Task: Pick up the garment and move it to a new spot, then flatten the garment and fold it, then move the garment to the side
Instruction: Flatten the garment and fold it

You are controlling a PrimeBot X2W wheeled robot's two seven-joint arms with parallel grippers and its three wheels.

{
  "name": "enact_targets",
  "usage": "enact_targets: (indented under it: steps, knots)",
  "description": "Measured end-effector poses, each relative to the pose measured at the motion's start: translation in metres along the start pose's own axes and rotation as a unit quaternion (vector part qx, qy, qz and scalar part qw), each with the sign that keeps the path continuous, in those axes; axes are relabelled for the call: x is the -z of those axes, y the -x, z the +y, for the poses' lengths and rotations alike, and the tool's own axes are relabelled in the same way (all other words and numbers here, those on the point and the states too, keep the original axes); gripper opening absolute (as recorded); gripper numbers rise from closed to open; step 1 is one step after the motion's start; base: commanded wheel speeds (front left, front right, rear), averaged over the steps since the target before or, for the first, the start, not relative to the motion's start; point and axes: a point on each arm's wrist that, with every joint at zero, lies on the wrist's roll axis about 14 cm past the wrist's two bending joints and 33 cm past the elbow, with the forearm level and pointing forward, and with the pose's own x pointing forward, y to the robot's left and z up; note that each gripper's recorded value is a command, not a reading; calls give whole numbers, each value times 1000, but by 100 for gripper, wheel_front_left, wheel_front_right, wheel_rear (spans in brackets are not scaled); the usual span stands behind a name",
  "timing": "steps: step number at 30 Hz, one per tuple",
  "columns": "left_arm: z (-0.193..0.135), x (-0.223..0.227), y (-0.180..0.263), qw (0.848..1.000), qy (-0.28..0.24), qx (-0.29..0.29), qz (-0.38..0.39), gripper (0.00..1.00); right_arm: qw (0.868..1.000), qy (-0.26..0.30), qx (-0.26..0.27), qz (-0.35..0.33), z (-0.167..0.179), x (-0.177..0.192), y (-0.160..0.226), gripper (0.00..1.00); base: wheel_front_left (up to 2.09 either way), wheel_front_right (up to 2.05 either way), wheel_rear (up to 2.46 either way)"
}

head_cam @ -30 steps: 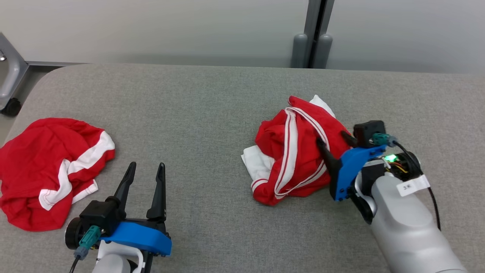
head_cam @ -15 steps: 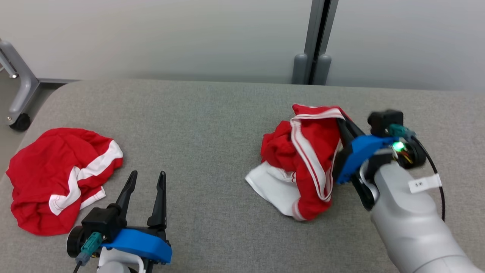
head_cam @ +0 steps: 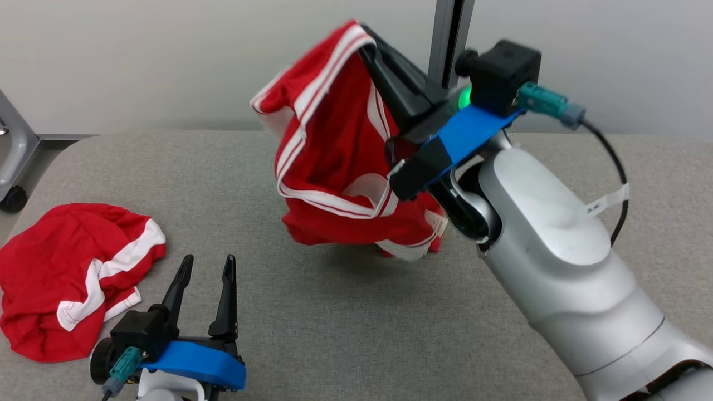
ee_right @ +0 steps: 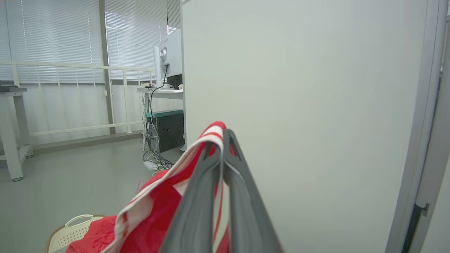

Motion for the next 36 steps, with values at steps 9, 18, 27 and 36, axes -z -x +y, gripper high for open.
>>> enact_targets:
  steps: [9, 18, 27, 36]
  knots:
    - [-3, 1, -7, 1000, -3, 7, 1, 100, 993, -41, -16, -111, 5, -77, -1, 0, 0, 0, 0]
    - [-18, 10, -20, 999, 2, 30, 12, 100, 988, -51, 148, -8, -88, -2, 58, 0, 0, 0, 0]
    - [-23, 18, -35, 999, 3, 42, 22, 100, 941, -58, 312, 114, -177, 91, 134, 0, 0, 0, 0]
    - [-13, 25, -37, 999, -1, 33, 33, 100, 916, -60, 369, 149, -218, 138, 145, 0, 0, 0, 0]
